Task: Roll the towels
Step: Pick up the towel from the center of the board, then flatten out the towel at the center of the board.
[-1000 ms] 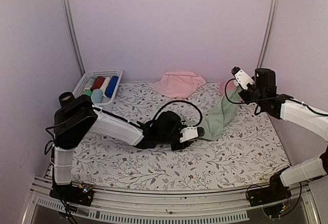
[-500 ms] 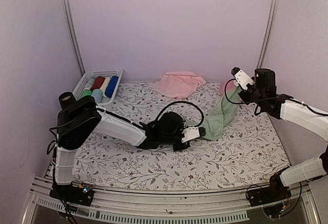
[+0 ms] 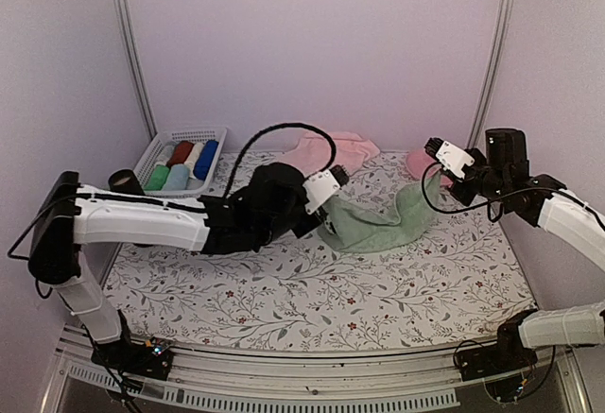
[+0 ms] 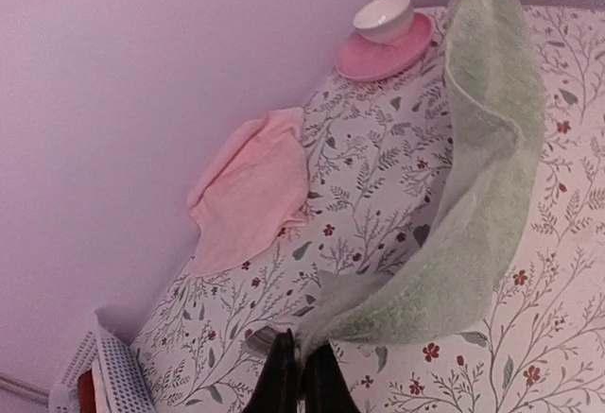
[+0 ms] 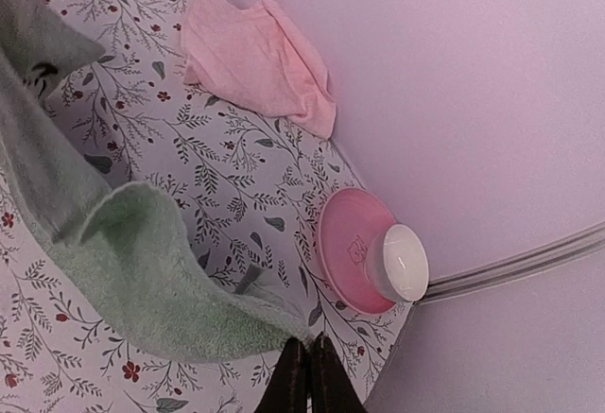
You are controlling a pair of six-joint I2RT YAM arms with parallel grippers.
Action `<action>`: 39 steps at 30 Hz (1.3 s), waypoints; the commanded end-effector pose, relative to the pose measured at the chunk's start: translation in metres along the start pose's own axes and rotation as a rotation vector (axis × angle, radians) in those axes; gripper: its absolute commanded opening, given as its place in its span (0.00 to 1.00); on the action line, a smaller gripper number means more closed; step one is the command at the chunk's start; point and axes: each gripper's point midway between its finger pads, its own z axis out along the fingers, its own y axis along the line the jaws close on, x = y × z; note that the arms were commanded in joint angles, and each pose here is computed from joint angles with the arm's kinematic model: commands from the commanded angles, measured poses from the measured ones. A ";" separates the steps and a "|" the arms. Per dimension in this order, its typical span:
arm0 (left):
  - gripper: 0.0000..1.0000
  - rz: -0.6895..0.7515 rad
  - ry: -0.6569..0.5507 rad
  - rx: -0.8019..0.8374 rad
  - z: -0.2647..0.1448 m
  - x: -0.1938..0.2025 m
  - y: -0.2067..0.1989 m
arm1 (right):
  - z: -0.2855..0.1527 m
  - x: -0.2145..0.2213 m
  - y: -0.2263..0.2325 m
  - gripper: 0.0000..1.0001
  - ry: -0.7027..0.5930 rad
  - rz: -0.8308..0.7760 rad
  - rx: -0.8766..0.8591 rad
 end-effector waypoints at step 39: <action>0.00 -0.421 0.224 -0.094 -0.065 0.098 0.073 | 0.009 0.025 0.021 0.02 0.195 -0.024 -0.176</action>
